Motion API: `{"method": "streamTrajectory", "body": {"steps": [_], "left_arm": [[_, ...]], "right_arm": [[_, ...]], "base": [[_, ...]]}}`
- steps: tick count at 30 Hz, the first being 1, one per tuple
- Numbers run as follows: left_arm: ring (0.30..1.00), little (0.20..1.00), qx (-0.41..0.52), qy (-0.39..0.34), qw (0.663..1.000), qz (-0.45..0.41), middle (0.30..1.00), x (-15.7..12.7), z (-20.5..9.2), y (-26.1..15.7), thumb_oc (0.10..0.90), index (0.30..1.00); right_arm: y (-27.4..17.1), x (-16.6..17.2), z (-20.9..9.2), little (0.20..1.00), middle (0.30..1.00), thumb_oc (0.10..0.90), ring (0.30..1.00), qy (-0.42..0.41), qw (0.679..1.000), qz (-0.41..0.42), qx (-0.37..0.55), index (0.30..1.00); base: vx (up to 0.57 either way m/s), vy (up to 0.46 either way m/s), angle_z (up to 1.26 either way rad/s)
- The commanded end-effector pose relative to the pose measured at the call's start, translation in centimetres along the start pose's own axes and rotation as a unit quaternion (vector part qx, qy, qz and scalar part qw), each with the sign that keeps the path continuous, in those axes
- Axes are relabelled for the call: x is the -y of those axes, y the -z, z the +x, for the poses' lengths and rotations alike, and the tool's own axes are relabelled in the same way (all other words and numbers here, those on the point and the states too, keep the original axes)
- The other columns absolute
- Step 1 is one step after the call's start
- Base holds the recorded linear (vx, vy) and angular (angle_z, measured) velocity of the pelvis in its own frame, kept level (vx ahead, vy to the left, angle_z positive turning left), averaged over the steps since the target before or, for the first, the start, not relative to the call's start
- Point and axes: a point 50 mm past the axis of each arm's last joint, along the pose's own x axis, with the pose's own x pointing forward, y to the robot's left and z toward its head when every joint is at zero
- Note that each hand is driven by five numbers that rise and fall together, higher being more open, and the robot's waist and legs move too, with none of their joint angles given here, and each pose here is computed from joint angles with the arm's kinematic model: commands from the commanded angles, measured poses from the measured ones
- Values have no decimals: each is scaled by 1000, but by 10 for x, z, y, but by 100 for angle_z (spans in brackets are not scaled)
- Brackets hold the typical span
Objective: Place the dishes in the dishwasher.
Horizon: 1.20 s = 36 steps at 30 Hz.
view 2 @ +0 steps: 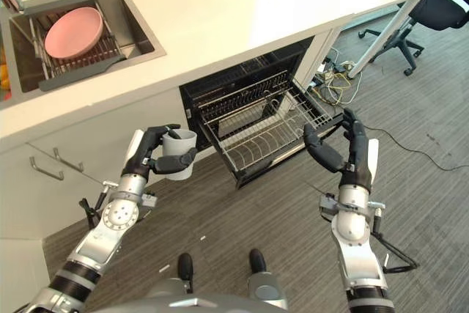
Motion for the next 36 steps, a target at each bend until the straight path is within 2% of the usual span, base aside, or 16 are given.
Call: {"method": "streamTrajectory", "body": {"steps": [1, 2, 4, 11, 14, 17, 21, 27, 36], "left_arm": [[300, 300, 139, -9, 990, -5, 300, -7, 11, -51, 400, 300], [300, 300, 155, 0, 988, 13, 300, -7, 14, -57, 400, 300], [300, 300, 169, -4, 986, 12, 300, -5, 18, -64, 400, 300], [300, 300, 246, -23, 969, 33, 300, -1, 31, -95, 400, 300], [300, 300, 246, -23, 968, 33, 300, -1, 31, -95, 400, 300], [300, 300, 281, -73, 956, 32, 300, -16, 36, -113, 400, 300], [300, 300, 307, -134, 942, 33, 300, -33, 38, -126, 400, 300], [300, 300, 350, -183, 918, 25, 300, -49, 38, -149, 400, 300], [300, 300, 401, -193, 895, -26, 300, -48, 40, -181, 400, 300]], "right_arm": [[-42, 7, 16, 900, 900, 800, 900, 21, 991, 72, 106, 900], [-66, -14, 16, 900, 900, 800, 900, -46, 984, 68, 160, 900], [-76, -21, 13, 900, 900, 800, 900, -68, 974, 132, 171, 900], [-96, -24, 4, 900, 900, 800, 900, -107, 953, 192, 209, 900], [-96, -23, 4, 900, 900, 800, 900, -107, 953, 192, 209, 900], [-118, -31, 8, 900, 900, 800, 900, -140, 933, 222, 245, 900], [-131, -38, 9, 900, 900, 800, 900, -168, 925, 212, 267, 900], [-139, -48, 7, 900, 900, 800, 900, -206, 910, 231, 274, 900], [-149, -57, 6, 900, 900, 800, 900, -230, 906, 192, 299, 900]], "base": [[315, 672, -9], [290, 516, -78], [287, 225, -95], [131, -39, 11], [37, -8, 1], [174, -107, -14], [97, -77, -28], [32, -28, -7], [11, -4, 2]]}}
